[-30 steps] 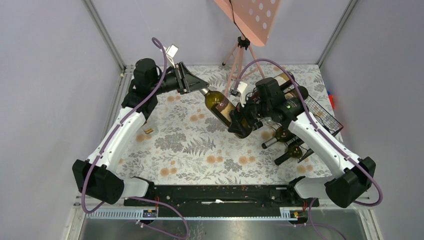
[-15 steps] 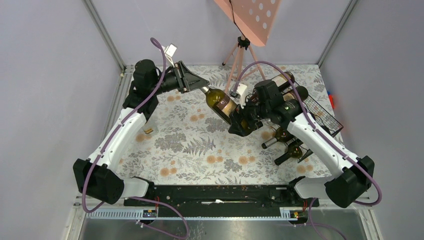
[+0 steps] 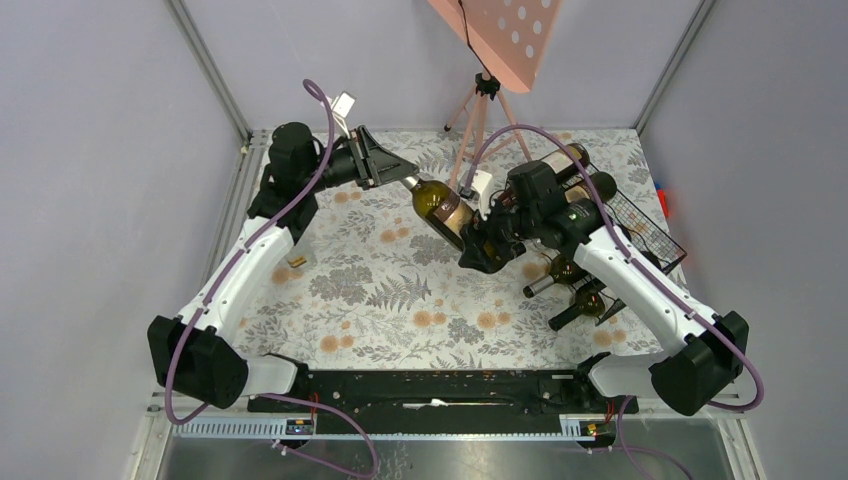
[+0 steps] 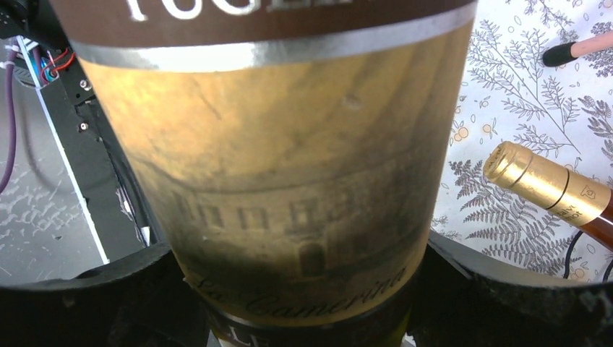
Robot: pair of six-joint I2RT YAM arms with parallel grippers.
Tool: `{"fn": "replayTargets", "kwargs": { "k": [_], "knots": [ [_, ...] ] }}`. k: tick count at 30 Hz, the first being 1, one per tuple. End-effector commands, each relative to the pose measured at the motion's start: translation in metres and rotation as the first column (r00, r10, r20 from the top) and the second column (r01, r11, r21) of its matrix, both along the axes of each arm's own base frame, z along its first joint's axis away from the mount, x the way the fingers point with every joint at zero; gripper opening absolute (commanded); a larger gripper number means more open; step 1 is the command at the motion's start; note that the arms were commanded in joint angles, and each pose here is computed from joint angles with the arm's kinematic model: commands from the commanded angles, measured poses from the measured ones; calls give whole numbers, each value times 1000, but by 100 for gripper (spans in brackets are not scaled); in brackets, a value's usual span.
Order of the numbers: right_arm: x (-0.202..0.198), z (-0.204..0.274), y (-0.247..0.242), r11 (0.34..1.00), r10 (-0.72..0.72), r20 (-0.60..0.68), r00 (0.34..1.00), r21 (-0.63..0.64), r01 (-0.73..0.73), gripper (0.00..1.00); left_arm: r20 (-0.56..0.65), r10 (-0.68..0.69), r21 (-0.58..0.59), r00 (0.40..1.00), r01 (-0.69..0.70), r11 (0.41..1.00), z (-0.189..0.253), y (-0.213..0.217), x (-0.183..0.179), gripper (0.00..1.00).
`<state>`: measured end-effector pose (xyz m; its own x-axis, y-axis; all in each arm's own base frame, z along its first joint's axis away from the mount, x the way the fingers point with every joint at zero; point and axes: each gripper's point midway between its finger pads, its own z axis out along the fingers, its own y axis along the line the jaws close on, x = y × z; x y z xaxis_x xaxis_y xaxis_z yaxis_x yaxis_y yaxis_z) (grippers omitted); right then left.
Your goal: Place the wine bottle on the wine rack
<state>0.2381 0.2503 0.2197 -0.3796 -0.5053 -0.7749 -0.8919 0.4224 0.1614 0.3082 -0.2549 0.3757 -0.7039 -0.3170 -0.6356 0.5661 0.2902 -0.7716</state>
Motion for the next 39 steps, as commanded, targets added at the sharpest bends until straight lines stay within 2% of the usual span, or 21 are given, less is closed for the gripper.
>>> {"fn": "replayTargets", "kwargs": {
  "k": [1,4,6,7,11,14,18,20,25,28,34,39],
  "knots": [
    [-7,9,-4,999,45,55,997,-4,-45,0,146,-37,29,989,33,999,22,2,-13,34],
    [-19,4,-10,996,85,48,995,-23,-84,0,197,-42,121,979,18,992,11,8,-15,55],
    [-28,-2,-15,992,118,32,993,-42,-116,0,256,-53,195,965,3,981,4,13,-17,77],
    [-33,-6,-18,989,135,18,991,-56,-134,0,293,-65,231,954,-4,973,2,16,-18,85],
    [-51,-21,-29,977,185,-41,982,-102,-188,0,431,-181,369,884,10,929,-4,25,-31,94],
    [-65,-29,-35,967,216,-95,972,-118,-227,0,507,-332,490,795,52,870,-12,26,-50,96],
    [-77,-35,-38,960,239,-143,960,-112,-255,0,557,-534,645,636,74,761,-28,24,-78,96],
    [-81,-36,-39,958,247,-162,955,-107,-266,0,550,-613,705,566,77,705,-36,24,-88,96],
    [-91,-36,-38,949,279,-207,938,-87,-302,0,513,-731,799,450,60,598,-49,17,-94,95],
    [-93,-36,-37,948,284,-217,934,-80,-307,0,459,-808,860,371,42,508,-64,10,-99,94],
    [-93,-37,-36,949,282,-224,933,-75,-305,0,343,-896,934,283,-1,357,-93,-5,-101,86],
    [-93,-38,-37,950,278,-224,934,-78,-302,0,251,-936,968,248,-48,247,-117,-9,-95,74]
  ]
}}
